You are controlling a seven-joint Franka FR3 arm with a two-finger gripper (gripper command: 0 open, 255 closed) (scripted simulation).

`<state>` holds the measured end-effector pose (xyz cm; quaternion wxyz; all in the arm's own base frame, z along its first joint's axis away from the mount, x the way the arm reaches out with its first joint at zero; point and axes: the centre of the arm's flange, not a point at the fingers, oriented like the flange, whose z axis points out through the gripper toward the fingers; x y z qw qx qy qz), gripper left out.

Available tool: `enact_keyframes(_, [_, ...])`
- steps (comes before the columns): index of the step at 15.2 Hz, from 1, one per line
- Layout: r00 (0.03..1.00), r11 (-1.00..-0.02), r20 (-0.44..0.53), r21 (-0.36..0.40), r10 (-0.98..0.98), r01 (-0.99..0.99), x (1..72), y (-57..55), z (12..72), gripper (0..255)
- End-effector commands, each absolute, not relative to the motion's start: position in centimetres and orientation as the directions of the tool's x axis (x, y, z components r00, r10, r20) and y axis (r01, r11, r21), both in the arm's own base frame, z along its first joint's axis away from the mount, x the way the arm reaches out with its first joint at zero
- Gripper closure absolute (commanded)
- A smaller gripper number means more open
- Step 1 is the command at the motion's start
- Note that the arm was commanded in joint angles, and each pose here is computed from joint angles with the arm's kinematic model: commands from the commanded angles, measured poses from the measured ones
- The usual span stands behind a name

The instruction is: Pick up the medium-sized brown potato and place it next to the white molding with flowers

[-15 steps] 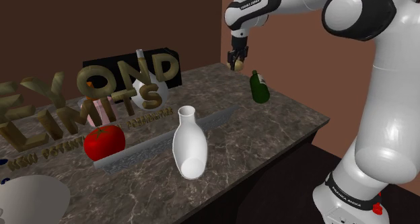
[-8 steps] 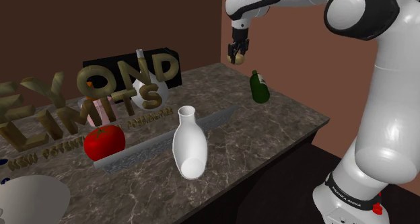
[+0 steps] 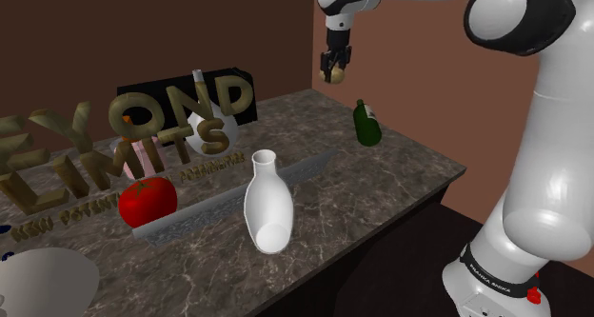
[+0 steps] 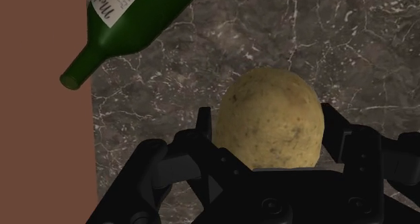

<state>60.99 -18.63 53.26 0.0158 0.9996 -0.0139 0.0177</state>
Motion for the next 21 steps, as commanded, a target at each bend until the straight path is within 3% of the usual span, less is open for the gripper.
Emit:
enact_keyframes(1, [0.999, -0.999, 0.036, 0.031, -0.028, -0.029, 60.4, -16.5, 53.4, 255])
enact_keyframes(14, [0.999, -0.999, 0.036, 0.031, -0.028, -0.029, 56.6, 0.4, 53.4, 255])
enact_keyframes(21, [0.999, -0.999, 0.036, 0.031, -0.028, -0.029, 56.6, 0.4, 49.7, 255])
